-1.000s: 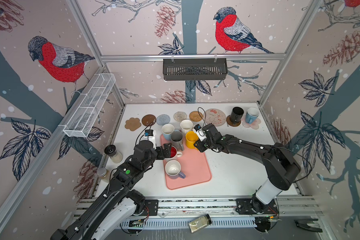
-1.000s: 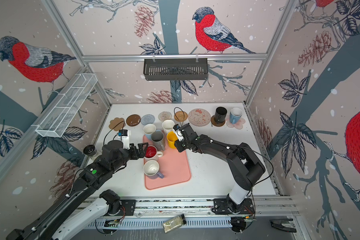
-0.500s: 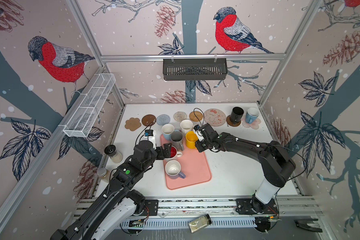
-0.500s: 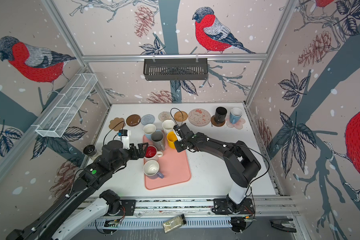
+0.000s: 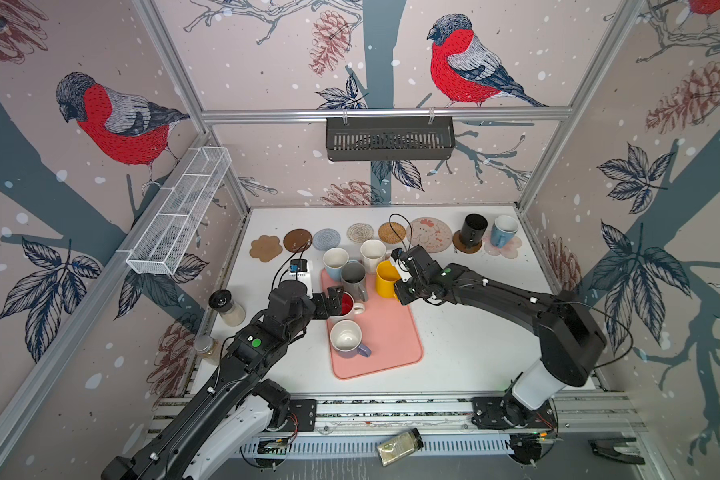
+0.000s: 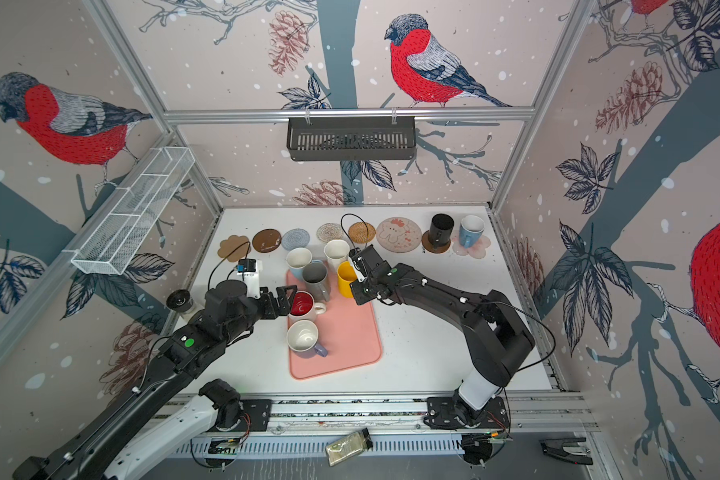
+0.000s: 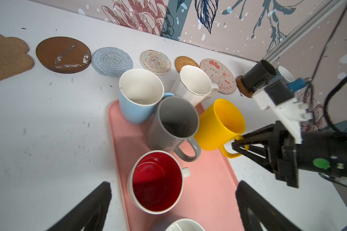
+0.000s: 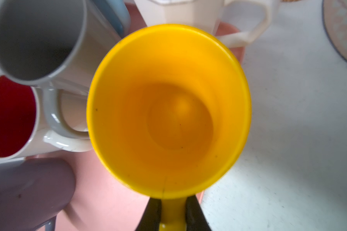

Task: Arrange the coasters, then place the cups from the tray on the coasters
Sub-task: 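Carry the yellow mug to the pink bunny coaster with the right gripper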

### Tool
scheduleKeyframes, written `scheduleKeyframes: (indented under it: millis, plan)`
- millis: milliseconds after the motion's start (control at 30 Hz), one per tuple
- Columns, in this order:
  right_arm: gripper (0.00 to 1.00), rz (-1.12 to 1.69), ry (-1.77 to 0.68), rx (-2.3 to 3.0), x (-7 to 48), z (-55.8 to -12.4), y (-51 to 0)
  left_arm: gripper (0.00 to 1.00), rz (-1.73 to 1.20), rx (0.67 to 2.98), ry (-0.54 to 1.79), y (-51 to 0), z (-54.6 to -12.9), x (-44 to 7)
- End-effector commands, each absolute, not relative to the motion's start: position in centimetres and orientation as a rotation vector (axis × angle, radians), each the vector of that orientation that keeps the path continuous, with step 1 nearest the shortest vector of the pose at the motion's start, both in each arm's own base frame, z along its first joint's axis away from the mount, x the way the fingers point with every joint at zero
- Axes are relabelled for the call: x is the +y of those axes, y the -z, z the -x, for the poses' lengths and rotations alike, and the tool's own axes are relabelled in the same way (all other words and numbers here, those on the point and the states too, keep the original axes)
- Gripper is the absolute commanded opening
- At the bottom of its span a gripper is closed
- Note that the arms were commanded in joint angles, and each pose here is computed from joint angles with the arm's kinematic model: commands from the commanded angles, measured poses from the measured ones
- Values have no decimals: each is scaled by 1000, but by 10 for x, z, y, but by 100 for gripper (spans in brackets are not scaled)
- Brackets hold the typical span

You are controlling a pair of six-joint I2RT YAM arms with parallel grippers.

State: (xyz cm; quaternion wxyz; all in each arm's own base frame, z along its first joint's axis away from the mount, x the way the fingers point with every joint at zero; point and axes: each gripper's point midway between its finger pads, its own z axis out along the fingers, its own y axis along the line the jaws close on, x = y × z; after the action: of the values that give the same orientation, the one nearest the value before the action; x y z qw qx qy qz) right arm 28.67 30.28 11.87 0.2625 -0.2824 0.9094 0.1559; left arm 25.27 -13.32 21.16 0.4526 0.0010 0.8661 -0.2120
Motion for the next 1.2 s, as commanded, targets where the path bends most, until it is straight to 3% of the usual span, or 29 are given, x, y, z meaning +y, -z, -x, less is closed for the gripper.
scheduleKeyframes:
  millis: [0,200,500,767,1167]
  plan:
    - [4,686,-400,2422,292,-291,-141,97,-49,2151,539,-216,-256,-143]
    - [4,483,-320,2421,245,-314,-163,97,-95,2139,523,-234,-265,-166]
    - [3,229,-248,2420,185,-382,-163,97,-112,2141,554,-234,-280,-193]
    - [3,124,-109,2445,164,-455,-136,97,-137,2157,501,-228,-288,-195]
    - [2,102,-107,2446,165,-540,-114,97,-161,2165,411,-227,-299,-194]
